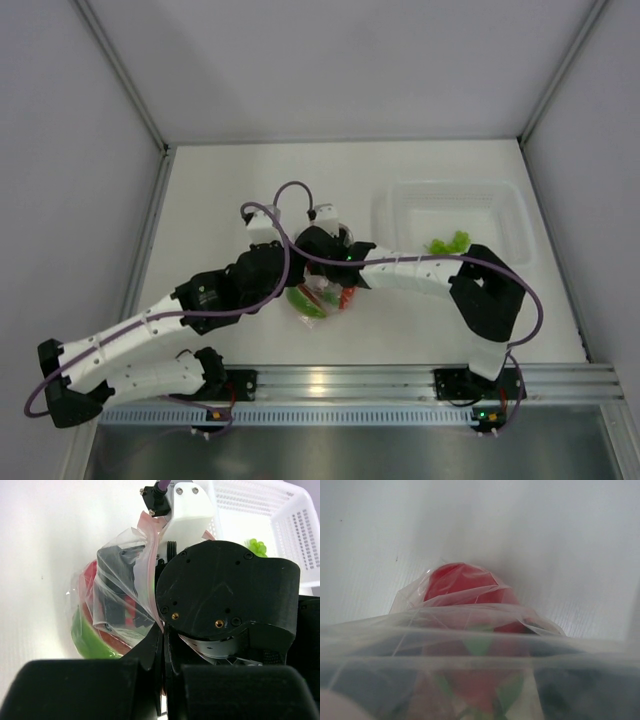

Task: Open the zip-top bag and remove the fake food
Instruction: Pick up the fake fruit from the zipper food storage bag.

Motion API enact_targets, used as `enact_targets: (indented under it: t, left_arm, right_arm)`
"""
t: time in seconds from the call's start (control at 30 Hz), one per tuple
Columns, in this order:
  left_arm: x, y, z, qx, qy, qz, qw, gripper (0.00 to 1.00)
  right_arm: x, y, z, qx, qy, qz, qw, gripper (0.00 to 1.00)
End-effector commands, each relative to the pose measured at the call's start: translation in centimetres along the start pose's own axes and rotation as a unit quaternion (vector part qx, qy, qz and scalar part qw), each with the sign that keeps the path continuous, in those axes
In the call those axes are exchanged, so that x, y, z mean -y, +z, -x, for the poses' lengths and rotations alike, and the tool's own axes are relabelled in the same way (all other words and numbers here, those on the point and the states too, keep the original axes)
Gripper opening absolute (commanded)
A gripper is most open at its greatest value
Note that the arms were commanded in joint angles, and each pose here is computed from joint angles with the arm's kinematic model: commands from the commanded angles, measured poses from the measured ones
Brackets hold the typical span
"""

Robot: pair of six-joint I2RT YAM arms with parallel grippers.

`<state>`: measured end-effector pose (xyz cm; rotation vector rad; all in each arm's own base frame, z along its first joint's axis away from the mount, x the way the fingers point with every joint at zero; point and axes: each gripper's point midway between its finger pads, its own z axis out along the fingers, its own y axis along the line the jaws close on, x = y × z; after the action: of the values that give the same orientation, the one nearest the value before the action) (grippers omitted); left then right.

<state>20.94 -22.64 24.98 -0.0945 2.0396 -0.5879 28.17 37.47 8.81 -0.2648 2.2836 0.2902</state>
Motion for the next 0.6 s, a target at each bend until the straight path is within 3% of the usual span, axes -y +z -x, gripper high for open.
enact_targets:
  t: [0.0, 0.27, 0.57]
  left_arm:
    - [6.8, -1.5, 4.1, 0.048, -0.069, -0.131, 0.988, 0.00]
    - [5.2, 0.9, 0.3, 0.014, -0.072, -0.093, 0.993, 0.00]
    - [5.2, 1.5, -1.0, -0.004, -0.075, -0.091, 0.993, 0.00]
  right_arm:
    - [3.7, -1.4, -6.8, -0.072, -0.093, -0.072, 0.991, 0.81]
    - [4.4, -3.0, -6.3, -0.074, -0.118, -0.089, 0.986, 0.83]
    - [5.9, -0.3, -12.6, -0.146, -0.150, -0.101, 0.973, 0.87]
